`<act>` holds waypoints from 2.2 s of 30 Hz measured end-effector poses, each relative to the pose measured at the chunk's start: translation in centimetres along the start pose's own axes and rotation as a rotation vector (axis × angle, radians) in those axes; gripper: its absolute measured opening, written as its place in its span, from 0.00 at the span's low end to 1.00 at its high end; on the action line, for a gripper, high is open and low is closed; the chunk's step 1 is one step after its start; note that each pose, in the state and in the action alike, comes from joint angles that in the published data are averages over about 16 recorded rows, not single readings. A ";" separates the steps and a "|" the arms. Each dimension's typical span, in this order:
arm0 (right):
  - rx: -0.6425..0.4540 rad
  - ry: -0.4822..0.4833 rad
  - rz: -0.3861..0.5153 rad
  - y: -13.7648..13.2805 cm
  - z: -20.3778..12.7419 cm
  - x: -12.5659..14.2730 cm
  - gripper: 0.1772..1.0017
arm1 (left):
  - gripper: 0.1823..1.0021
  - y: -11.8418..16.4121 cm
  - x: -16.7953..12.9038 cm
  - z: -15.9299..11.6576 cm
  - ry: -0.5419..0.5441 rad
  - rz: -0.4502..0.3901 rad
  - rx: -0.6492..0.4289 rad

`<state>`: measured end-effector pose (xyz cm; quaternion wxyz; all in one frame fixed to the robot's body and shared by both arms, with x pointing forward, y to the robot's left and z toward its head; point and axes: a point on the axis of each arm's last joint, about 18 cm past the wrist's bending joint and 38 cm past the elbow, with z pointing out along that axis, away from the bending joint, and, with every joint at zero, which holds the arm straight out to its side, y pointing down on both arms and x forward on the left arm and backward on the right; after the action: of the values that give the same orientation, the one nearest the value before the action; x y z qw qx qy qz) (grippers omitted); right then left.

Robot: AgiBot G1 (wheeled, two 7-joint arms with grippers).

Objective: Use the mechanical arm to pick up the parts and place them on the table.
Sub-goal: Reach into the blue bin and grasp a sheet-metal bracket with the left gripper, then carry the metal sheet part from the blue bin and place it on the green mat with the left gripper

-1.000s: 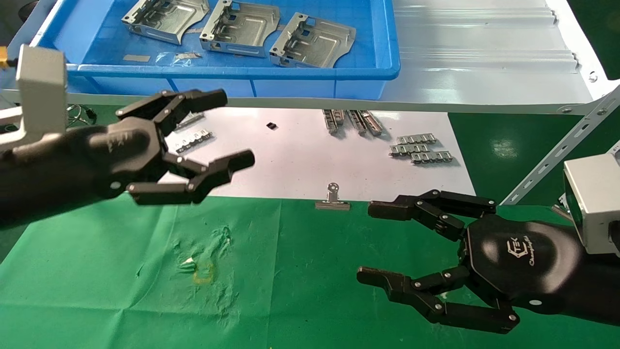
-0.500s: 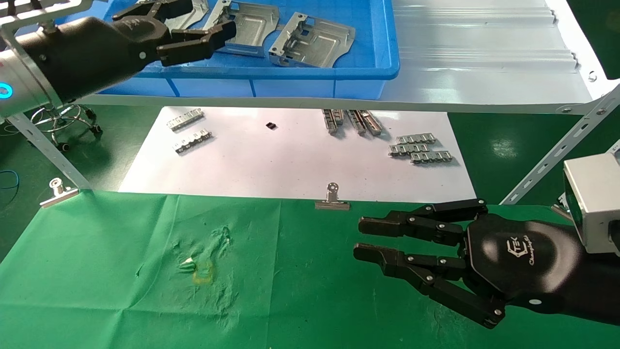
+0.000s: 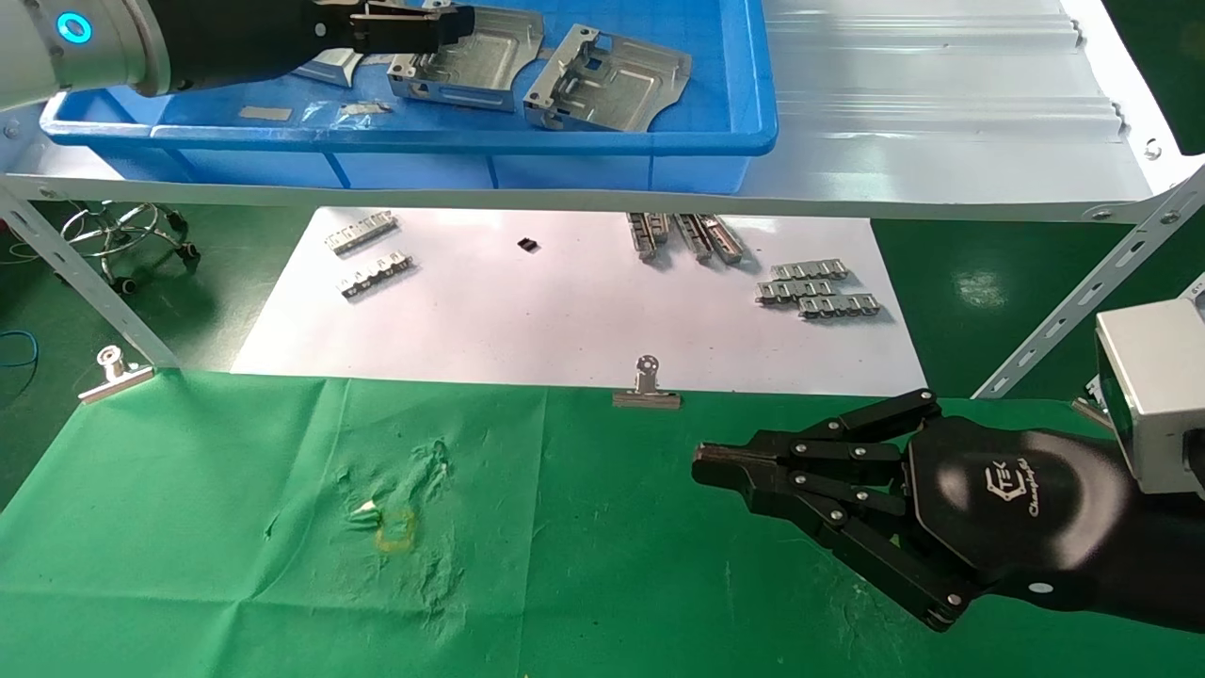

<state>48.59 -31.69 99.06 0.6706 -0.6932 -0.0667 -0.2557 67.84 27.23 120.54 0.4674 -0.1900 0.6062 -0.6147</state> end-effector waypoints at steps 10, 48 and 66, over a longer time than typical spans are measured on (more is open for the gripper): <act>0.000 0.000 0.000 0.0 0.0 0.0 0.02 | 0.99 -0.4 -0.5 1.9 -0.062 0.003 -0.083; 0.000 0.000 0.000 0.0 0.0 0.0 0.02 | 0.21 -0.1 -1.8 3.4 -0.160 0.041 -0.107; 0.000 0.000 0.000 0.0 0.0 0.0 0.02 | 0.08 -2.5 -2.8 -1.1 -0.067 0.083 0.102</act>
<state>48.59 -31.69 99.06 0.6706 -0.6932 -0.0667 -0.2557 67.48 29.62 123.57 0.5214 -0.1610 0.5656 -0.6183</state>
